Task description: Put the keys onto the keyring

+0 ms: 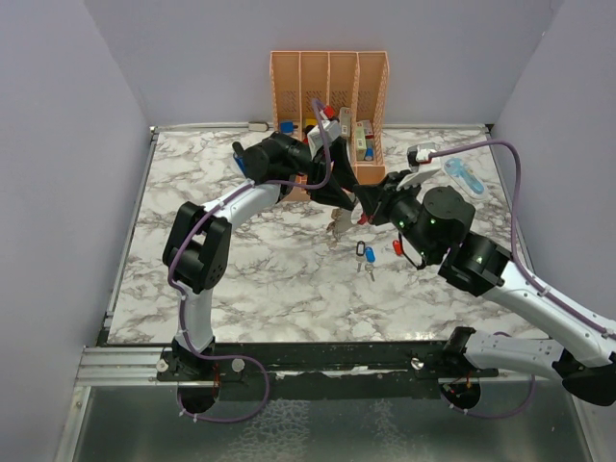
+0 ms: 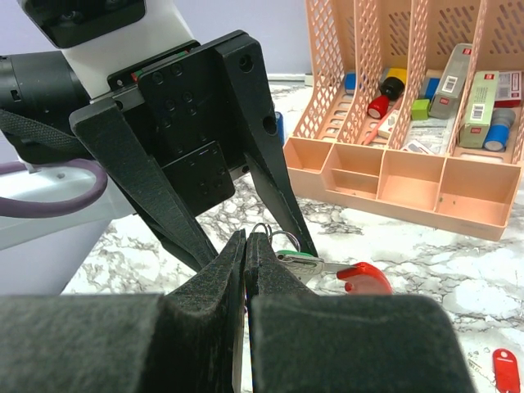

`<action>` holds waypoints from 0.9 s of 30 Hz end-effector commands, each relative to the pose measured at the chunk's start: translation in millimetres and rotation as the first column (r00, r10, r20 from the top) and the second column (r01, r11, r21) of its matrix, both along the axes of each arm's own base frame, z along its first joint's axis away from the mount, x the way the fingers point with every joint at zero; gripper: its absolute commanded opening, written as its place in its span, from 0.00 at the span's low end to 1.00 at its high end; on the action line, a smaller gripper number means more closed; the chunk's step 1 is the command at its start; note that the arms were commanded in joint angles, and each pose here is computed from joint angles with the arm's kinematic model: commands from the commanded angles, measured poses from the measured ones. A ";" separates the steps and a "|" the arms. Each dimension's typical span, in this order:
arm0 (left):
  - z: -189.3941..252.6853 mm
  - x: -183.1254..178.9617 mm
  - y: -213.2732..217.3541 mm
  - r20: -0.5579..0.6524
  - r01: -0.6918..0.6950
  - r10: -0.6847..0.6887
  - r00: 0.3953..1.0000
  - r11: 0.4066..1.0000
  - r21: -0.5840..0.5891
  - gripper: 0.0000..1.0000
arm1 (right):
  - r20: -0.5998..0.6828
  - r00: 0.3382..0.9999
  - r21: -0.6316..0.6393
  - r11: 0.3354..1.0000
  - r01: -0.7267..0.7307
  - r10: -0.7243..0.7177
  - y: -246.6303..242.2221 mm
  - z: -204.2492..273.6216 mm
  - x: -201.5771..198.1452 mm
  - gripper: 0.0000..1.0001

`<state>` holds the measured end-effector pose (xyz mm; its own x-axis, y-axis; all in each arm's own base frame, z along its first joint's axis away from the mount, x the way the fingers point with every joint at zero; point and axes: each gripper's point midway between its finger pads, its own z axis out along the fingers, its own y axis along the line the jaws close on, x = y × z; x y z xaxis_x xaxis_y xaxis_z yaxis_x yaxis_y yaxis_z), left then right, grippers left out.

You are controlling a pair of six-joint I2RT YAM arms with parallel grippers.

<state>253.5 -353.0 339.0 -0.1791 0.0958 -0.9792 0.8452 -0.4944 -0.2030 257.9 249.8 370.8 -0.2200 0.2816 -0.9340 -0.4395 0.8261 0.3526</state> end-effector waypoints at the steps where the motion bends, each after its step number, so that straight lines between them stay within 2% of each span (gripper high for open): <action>1: 1.9 -8.8 5.5 0.240 0.030 -0.007 0.971 0.995 -0.091 0.49 | 0.034 0.999 0.072 0.997 0.020 -0.022 -8.4 24.6 -3.2 0.01; 12: -2.2 -9.1 8.0 0.259 0.038 -0.021 0.966 0.997 -0.062 0.50 | 0.025 0.999 0.078 0.996 0.034 -0.036 -14.6 20.2 -5.6 0.01; 13: -1.6 -9.3 8.6 0.263 0.040 -0.024 0.965 0.998 -0.054 0.60 | 0.027 0.999 0.077 0.996 0.039 -0.041 -16.3 21.2 -5.8 0.01; 14: -2.2 -9.6 9.3 0.261 0.042 -0.030 0.965 0.998 -0.038 0.94 | 0.028 0.998 0.076 0.996 0.046 -0.048 -18.2 22.0 -5.6 0.01; 15: -3.1 -9.2 10.7 0.259 0.041 -0.034 0.965 0.999 -0.021 0.98 | 0.028 0.998 0.072 0.996 0.053 -0.055 -20.3 22.5 -5.6 0.01; 21: -3.8 7.9 35.2 0.199 -0.042 0.037 0.979 0.999 0.019 0.99 | 0.012 0.997 0.043 0.996 0.072 -0.072 -24.7 18.7 -5.1 0.01; 27: 23.1 66.2 90.9 0.180 -0.248 0.238 0.954 0.968 0.031 0.99 | -0.002 0.995 0.027 0.994 0.102 -0.102 -29.2 12.3 -2.6 0.01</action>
